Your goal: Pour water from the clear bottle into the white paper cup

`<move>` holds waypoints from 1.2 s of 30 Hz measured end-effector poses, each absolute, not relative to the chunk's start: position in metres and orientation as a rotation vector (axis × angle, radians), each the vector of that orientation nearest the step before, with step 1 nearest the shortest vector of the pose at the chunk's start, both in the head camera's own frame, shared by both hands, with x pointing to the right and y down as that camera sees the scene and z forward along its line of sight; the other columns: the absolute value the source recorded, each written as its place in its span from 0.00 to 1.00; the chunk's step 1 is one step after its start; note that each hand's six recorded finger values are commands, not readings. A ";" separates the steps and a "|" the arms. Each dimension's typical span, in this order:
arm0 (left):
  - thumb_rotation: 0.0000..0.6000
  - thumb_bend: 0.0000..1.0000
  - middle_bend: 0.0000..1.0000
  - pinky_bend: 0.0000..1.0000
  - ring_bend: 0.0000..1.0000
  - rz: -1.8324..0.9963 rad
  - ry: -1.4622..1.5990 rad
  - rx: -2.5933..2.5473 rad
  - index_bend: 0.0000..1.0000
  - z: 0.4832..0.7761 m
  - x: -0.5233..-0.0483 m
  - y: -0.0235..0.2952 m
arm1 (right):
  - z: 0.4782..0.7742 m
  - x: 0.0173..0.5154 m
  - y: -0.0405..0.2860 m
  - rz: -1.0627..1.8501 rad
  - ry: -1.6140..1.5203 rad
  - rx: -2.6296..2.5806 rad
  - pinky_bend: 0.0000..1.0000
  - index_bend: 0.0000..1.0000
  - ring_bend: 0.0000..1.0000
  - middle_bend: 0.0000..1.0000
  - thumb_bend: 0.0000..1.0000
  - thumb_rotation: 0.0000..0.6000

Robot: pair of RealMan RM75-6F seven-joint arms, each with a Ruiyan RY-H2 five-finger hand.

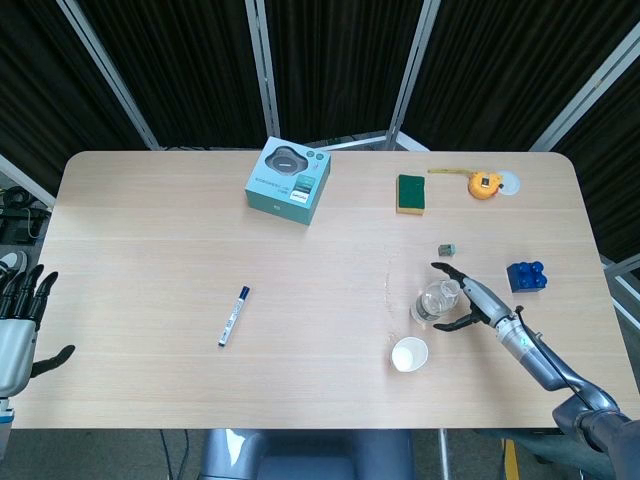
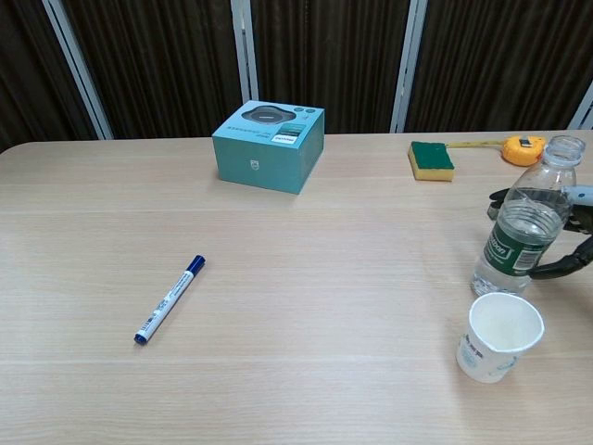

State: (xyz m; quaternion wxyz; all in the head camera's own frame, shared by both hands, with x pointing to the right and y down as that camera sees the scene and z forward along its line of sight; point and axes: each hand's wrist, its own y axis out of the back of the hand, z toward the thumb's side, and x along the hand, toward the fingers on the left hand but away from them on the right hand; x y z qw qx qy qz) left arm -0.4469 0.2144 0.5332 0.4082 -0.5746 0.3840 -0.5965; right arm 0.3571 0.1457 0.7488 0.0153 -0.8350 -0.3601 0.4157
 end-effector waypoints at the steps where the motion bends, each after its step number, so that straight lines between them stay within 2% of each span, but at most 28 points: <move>1: 1.00 0.00 0.00 0.00 0.00 -1.505 0.967 -1.449 0.00 0.534 -0.447 0.214 | 0.750 0.354 0.145 1.286 -1.131 -2.603 0.00 0.00 0.00 0.02 0.00 1.00; 9: 1.00 0.00 0.00 0.00 0.00 -1.511 0.970 -1.443 0.00 0.536 -0.449 0.213 | 0.757 0.332 0.144 1.240 -1.180 -2.647 0.00 0.00 0.00 0.04 0.00 1.00; 13: 1.00 0.00 0.00 0.00 0.00 -1.512 0.972 -1.442 0.00 0.536 -0.449 0.212 | 0.760 0.326 0.146 1.230 -1.191 -2.662 0.00 0.04 0.01 0.13 0.00 1.00; 14: 1.00 0.00 0.00 0.00 0.00 -1.512 0.973 -1.442 0.00 0.536 -0.449 0.212 | 0.760 0.325 0.146 1.229 -1.199 -2.662 0.00 0.06 0.03 0.17 0.00 1.00; 17: 1.00 0.00 0.00 0.00 0.00 -1.517 0.974 -1.438 0.00 0.537 -0.451 0.211 | 0.763 0.324 0.147 1.225 -1.238 -2.661 0.05 0.22 0.20 0.34 0.00 1.00; 20: 1.00 0.00 0.00 0.00 0.00 -1.521 0.979 -1.434 0.00 0.537 -0.452 0.210 | 0.763 0.324 0.146 1.205 -1.281 -2.645 0.19 0.35 0.33 0.48 0.00 1.00; 22: 1.00 0.00 0.00 0.00 0.00 -1.521 0.983 -1.432 0.00 0.537 -0.453 0.210 | 0.764 0.323 0.146 1.198 -1.294 -2.631 0.27 0.45 0.42 0.56 0.06 1.00; 24: 1.00 0.00 0.00 0.00 0.00 -1.519 0.986 -1.435 0.00 0.536 -0.453 0.210 | 0.765 0.324 0.146 1.193 -1.316 -2.616 0.31 0.52 0.48 0.61 0.23 1.00; 26: 1.00 0.00 0.00 0.00 0.00 -1.517 0.986 -1.436 0.00 0.536 -0.453 0.210 | 0.765 0.325 0.145 1.187 -1.334 -2.599 0.32 0.53 0.50 0.62 0.35 1.00; 28: 1.00 0.00 0.00 0.00 0.00 -1.516 0.989 -1.438 0.00 0.535 -0.453 0.210 | 0.765 0.326 0.145 1.186 -1.345 -2.589 0.33 0.53 0.52 0.63 0.43 1.00; 36: 1.00 0.00 0.00 0.00 0.00 -1.506 0.992 -1.467 0.00 0.536 -0.449 0.209 | 0.742 0.335 0.133 1.114 -1.377 -2.545 0.39 0.53 0.52 0.63 0.45 1.00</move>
